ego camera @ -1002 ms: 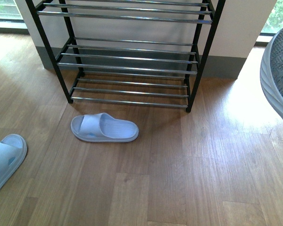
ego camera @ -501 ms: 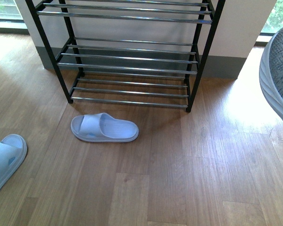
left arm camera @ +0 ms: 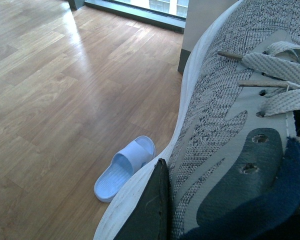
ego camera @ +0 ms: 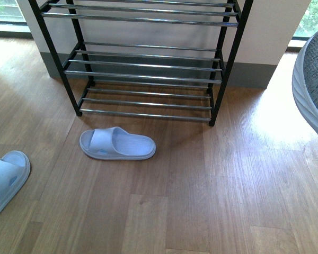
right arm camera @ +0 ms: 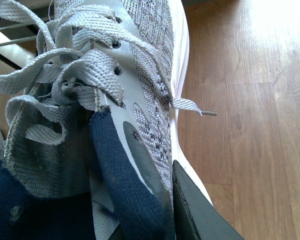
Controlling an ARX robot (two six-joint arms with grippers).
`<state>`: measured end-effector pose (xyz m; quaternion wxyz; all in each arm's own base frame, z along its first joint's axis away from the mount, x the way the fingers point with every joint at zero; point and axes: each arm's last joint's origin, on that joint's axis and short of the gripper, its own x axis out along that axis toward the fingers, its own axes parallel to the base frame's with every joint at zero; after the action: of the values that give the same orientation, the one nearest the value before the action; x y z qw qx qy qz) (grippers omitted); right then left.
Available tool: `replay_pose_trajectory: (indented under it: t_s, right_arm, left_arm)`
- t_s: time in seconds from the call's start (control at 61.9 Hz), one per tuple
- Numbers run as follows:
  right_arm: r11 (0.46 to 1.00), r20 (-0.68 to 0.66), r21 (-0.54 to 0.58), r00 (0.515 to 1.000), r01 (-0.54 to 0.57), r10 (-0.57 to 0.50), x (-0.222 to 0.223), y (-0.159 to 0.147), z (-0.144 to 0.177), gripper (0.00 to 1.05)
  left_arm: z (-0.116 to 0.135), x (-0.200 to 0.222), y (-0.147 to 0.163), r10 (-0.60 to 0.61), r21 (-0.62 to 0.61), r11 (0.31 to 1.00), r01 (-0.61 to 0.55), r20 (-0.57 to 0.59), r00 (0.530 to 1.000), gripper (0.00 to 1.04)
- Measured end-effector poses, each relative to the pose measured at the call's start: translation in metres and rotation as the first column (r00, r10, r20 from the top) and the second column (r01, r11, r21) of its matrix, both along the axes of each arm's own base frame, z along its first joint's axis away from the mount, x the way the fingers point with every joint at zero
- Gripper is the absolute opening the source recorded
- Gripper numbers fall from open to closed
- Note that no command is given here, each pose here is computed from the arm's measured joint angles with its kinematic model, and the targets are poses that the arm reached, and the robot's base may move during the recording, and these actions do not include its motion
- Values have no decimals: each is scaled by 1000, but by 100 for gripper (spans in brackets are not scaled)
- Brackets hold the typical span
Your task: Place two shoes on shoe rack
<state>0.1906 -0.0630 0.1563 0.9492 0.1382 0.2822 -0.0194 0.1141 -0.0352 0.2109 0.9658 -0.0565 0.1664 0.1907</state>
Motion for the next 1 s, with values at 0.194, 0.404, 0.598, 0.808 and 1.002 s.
replay_pose_trajectory:
  t_s: [0.194,0.404,0.598,0.808,1.002]
  right_arm:
    - [1000,0,0,1000,0,0,0,0,0,2]
    - [1000,-1,-3,1000,7,-7,0,0,0,2]
    - [1000,0,-1,1000,2,-2,0,0,0,2]
    - [1000,0,1,1000,-3,3,0,0,0,2]
    - [1000,0,4,1000,-7,7,0,1,0,2]
  left_arm:
    - [0,0,0,0,0,1000,0,0,1000,2]
    - [0,0,0,-3,-1,1000,3,-1,1000,2]
    - [0,0,0,-2,1,1000,2,0,1000,2]
    - [0,0,0,2,2,1000,-2,1,1000,2]
    - [0,0,0,3,4,1000,-3,-1,1000,2]
